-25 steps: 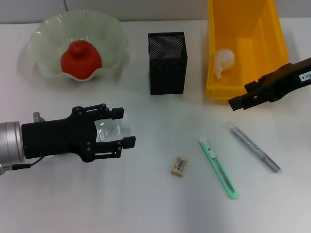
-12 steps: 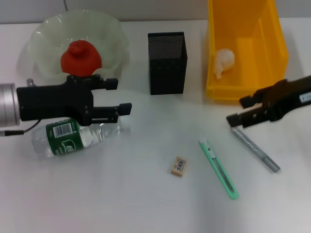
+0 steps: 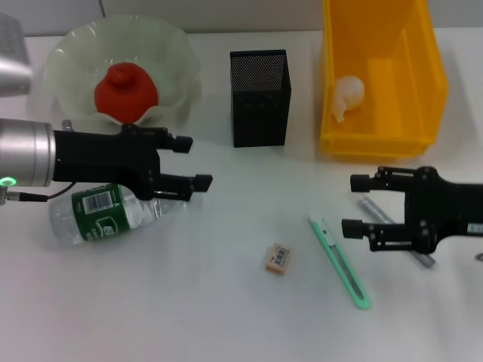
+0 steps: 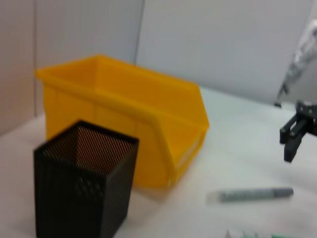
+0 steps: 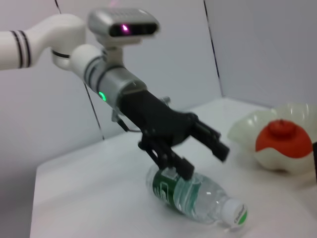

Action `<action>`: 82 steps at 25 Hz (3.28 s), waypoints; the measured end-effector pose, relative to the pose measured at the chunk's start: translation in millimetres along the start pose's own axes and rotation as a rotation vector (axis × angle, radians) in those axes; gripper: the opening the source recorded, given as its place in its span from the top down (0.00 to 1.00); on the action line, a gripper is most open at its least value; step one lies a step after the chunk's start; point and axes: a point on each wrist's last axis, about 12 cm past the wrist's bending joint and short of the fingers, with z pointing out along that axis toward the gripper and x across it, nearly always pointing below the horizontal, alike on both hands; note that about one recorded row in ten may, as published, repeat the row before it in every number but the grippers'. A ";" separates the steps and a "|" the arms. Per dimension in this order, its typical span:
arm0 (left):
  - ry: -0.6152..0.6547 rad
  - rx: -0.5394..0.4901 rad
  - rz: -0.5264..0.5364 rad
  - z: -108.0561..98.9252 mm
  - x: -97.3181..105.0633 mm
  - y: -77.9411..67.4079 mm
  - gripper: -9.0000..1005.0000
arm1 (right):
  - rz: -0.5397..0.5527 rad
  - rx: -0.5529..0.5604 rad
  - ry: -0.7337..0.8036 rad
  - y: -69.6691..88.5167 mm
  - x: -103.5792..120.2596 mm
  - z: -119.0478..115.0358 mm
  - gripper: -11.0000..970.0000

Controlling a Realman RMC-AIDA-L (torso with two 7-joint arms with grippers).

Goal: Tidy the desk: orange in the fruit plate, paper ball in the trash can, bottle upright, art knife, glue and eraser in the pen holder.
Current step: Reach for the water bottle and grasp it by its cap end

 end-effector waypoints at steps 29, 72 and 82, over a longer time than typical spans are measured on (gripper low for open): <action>0.665 -0.128 0.195 70.1 -69.0 -5.6 0.23 | 0.121 -0.030 -0.106 12.8 40.6 21.2 0.20; 0.498 -0.206 0.199 56.0 -79.0 -19.4 0.56 | 0.153 -0.043 -0.117 15.0 43.7 27.4 0.20; 0.329 -0.234 0.124 26.0 -83.0 -27.7 0.56 | 0.159 -0.040 -0.130 14.4 42.8 29.0 0.20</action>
